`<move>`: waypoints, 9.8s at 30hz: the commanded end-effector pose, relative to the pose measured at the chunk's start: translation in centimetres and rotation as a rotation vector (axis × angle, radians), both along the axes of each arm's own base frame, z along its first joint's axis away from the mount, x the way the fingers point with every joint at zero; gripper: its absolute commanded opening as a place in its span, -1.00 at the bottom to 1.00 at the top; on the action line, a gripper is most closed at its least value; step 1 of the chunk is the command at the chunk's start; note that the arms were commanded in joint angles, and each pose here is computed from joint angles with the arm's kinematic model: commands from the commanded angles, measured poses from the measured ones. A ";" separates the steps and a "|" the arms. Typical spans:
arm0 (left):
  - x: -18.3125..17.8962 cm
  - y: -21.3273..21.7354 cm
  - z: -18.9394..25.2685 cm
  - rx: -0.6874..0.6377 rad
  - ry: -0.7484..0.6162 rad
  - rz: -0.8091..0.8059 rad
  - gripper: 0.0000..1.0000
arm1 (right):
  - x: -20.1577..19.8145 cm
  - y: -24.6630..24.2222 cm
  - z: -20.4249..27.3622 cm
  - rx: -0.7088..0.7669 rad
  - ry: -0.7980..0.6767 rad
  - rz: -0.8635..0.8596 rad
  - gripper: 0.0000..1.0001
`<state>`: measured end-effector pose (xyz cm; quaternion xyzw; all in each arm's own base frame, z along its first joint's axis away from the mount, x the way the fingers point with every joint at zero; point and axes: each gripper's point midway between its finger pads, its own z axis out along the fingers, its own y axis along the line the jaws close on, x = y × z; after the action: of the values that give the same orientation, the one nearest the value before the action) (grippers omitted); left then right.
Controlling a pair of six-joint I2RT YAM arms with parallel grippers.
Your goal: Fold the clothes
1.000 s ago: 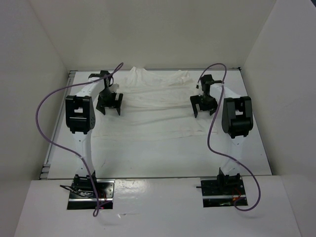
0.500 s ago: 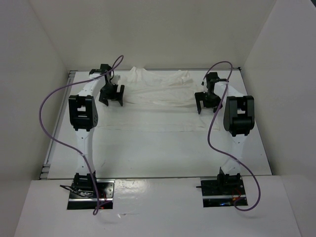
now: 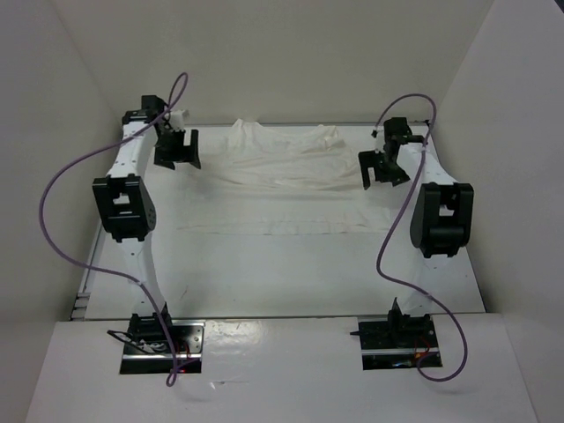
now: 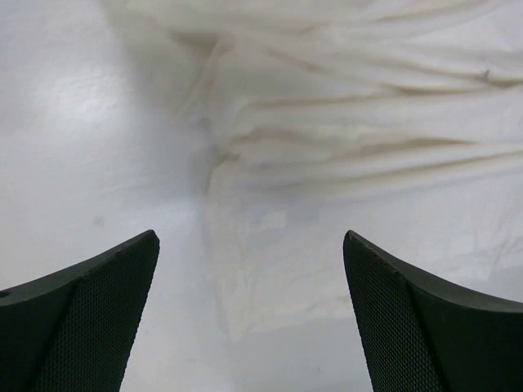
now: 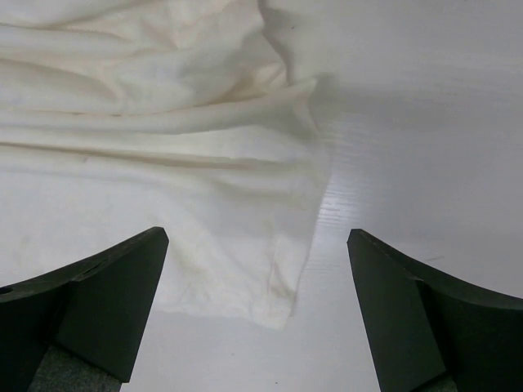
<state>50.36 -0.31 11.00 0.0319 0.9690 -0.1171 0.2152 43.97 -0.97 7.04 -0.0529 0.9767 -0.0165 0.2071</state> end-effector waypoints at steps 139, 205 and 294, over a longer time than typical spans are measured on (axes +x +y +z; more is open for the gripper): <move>-18.6 -1.4 -12.9 -0.097 0.439 -0.028 -0.79 | -12.1 -0.8 -9.6 0.264 0.377 -0.034 0.06; -15.0 3.7 15.3 -0.098 -0.326 -0.140 -1.00 | -7.5 -5.5 22.2 -0.035 -0.411 0.144 -1.00; -26.4 1.8 29.0 0.198 -0.679 -0.241 -1.00 | -16.6 -3.0 28.4 -0.129 -0.480 0.427 -1.00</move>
<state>24.62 1.25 37.58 0.1978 0.8570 -0.0667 0.4711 27.67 -4.13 33.25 -0.2569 0.8805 -0.0305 0.3972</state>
